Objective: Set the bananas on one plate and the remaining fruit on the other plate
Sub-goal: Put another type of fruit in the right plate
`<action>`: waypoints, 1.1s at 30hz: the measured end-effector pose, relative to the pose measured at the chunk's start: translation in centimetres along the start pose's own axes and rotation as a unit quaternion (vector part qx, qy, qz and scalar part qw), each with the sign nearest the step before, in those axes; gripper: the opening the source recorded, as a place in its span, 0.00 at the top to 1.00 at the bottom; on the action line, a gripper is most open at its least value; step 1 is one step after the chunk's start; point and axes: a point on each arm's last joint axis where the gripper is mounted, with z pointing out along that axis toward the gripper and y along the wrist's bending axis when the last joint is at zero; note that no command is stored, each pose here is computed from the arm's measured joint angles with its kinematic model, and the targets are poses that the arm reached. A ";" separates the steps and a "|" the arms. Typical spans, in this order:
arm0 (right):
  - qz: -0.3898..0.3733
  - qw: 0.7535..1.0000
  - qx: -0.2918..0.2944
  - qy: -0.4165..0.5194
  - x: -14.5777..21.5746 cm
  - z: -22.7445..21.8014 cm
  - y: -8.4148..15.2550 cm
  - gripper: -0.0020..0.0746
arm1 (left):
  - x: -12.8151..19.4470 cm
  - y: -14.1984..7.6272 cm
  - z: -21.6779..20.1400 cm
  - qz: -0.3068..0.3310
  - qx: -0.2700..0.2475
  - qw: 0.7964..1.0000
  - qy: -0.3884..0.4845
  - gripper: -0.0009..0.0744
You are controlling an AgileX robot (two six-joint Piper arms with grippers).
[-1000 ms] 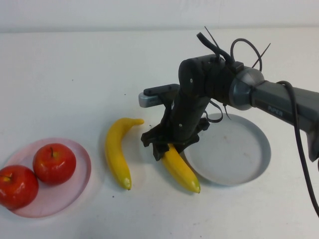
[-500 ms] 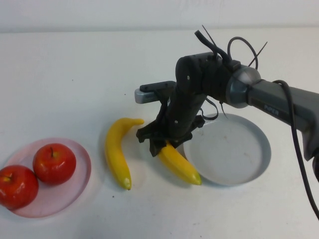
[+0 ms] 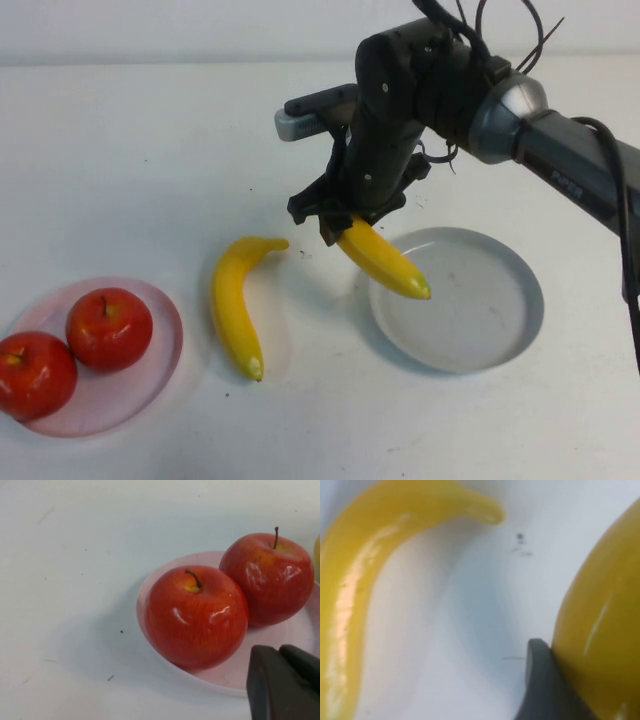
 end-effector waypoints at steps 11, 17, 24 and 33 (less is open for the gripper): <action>0.110 0.993 0.029 0.025 3.8 -4.1 -8.9 0.57 | 0.0 0.0 0.0 0.000 0.000 1.000 0.000 0.99; 0.157 0.982 0.026 0.098 7.1 -1.3 -11.8 0.57 | 0.0 0.0 0.0 -0.001 0.000 1.000 0.000 0.99; 0.151 0.985 -0.026 0.084 7.0 -0.6 -10.9 0.57 | 0.0 0.0 0.0 -0.001 0.000 1.000 0.000 0.99; 0.133 0.987 -0.044 0.083 6.8 0.9 -10.9 0.42 | 0.0 0.0 0.0 -0.001 0.000 1.000 0.000 0.99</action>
